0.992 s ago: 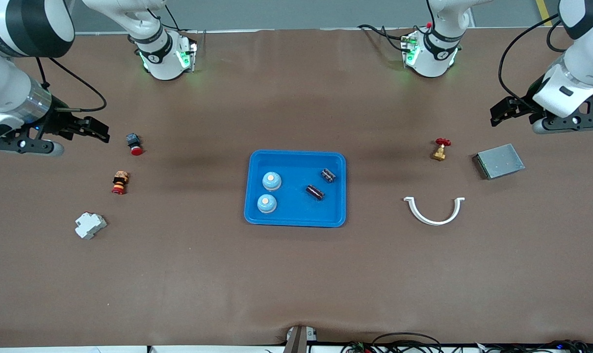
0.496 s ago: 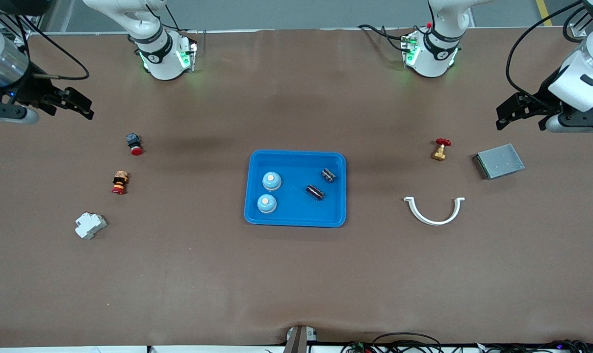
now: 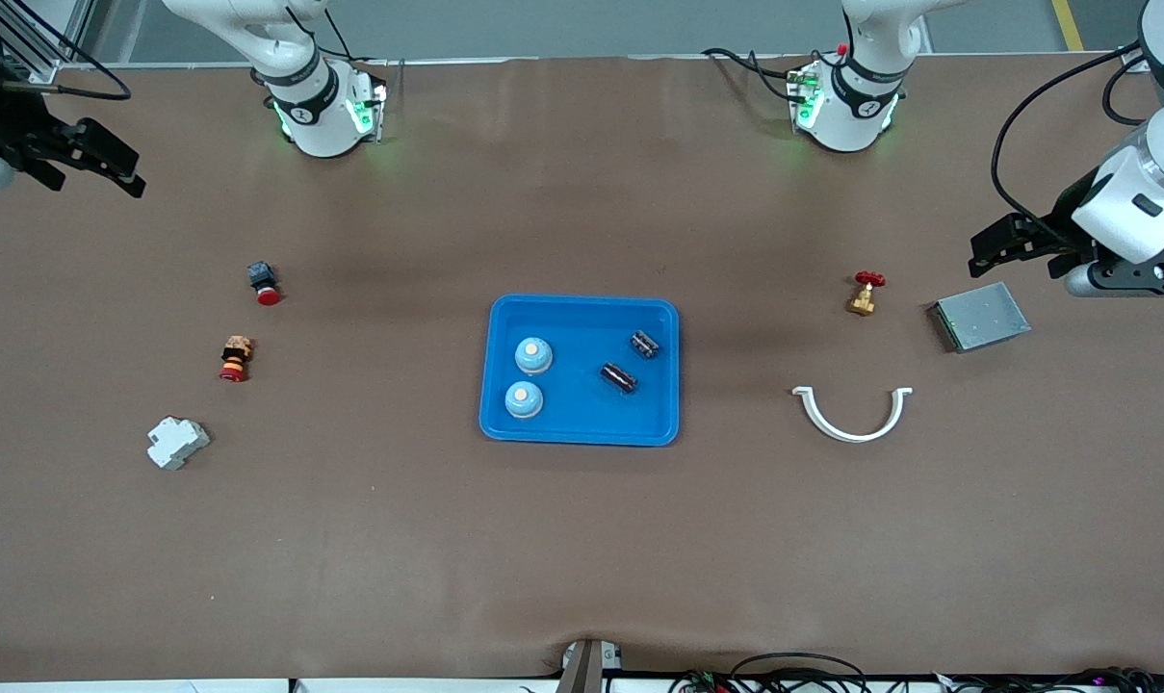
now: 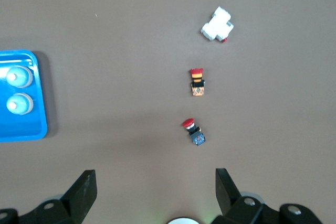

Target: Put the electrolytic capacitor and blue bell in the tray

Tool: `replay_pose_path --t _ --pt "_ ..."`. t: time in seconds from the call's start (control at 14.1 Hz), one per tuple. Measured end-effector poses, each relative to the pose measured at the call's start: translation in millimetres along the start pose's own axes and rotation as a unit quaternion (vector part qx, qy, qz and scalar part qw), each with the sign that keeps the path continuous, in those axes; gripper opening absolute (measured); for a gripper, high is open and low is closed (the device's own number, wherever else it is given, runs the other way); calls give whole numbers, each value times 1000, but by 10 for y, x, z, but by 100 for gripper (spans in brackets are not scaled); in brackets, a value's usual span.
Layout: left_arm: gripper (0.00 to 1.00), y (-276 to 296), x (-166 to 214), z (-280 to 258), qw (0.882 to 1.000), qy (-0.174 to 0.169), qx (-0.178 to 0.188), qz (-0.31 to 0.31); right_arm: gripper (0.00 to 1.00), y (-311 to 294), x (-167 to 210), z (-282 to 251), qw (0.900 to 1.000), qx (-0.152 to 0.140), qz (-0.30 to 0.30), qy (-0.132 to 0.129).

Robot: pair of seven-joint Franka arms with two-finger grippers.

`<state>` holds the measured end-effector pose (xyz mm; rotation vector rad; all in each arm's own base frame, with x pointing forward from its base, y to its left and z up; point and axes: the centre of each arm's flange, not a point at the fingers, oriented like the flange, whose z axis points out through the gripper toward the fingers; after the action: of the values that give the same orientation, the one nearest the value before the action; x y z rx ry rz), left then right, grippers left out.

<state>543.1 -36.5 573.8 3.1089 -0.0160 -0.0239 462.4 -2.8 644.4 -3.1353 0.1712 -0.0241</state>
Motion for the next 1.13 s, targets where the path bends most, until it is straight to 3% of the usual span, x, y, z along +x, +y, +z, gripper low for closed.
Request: replay_pose_path --t 0.14,0.5,1.13 --pt "100 1 0 -9 1000 0 0 0 100 -9 105 -132 1000 1 -1 10" --pt "100 121 -9 -17 1000 0 -1 11 100 -18 511 -205 1000 0 1 -25" --pt "100 3 -9 -34 1000 1 -7 3 100 -17 585 -139 999 -1 2 -32"
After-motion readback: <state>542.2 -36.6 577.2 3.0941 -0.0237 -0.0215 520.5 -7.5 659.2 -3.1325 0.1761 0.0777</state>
